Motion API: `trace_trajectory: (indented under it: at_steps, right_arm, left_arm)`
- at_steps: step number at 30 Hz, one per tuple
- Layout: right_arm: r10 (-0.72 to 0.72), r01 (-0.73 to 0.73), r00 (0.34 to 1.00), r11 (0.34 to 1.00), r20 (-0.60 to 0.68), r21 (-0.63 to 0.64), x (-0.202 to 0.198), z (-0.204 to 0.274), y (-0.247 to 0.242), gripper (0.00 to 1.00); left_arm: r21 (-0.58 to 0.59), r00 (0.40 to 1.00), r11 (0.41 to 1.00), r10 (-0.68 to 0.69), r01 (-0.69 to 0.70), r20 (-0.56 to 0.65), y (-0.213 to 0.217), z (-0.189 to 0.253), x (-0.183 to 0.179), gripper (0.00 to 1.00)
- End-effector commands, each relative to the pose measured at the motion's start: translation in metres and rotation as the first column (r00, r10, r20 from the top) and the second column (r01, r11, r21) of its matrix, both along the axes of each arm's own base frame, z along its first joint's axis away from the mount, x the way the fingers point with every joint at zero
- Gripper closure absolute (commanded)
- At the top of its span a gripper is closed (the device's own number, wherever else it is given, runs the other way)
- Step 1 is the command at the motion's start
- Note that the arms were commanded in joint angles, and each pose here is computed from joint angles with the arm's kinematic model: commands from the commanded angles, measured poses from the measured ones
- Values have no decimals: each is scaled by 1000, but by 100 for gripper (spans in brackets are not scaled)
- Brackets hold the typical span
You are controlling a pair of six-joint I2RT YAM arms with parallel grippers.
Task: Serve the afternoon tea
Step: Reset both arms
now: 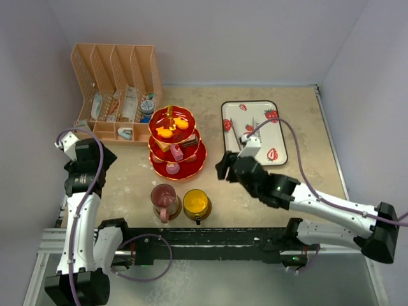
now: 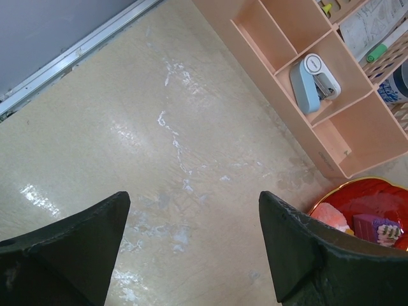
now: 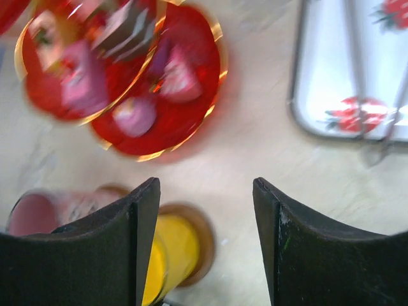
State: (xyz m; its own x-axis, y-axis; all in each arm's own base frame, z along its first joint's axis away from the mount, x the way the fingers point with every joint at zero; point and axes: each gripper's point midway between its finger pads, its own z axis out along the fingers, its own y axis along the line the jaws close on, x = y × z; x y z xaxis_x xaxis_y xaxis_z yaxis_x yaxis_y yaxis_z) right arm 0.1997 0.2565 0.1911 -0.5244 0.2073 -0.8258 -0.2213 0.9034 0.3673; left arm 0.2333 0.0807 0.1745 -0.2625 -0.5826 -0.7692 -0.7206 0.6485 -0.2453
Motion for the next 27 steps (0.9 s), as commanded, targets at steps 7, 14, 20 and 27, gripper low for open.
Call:
trace_trajectory:
  at_steps: [7, 14, 20, 27]
  right_arm:
    - [4, 1, 999, 996, -50, 92, 107, 22, -82, 25]
    - [-149, 150, 989, 978, -17, 142, 129, 54, -154, 18]
    - [-207, 201, 948, 978, 243, 49, 110, 190, -185, 1]
    - [-191, 223, 849, 975, 492, -5, 83, 279, -202, 1]
  left_arm:
    - [23, 997, 999, -39, 38, 63, -1, 18, 18, 19]
    - [177, 999, 984, -12, 3, 50, 25, 89, 32, 17]
    - [287, 996, 954, 66, -83, 68, 45, 166, 26, 16]
    - [287, 976, 950, 62, -121, 208, 44, 241, 22, 16]
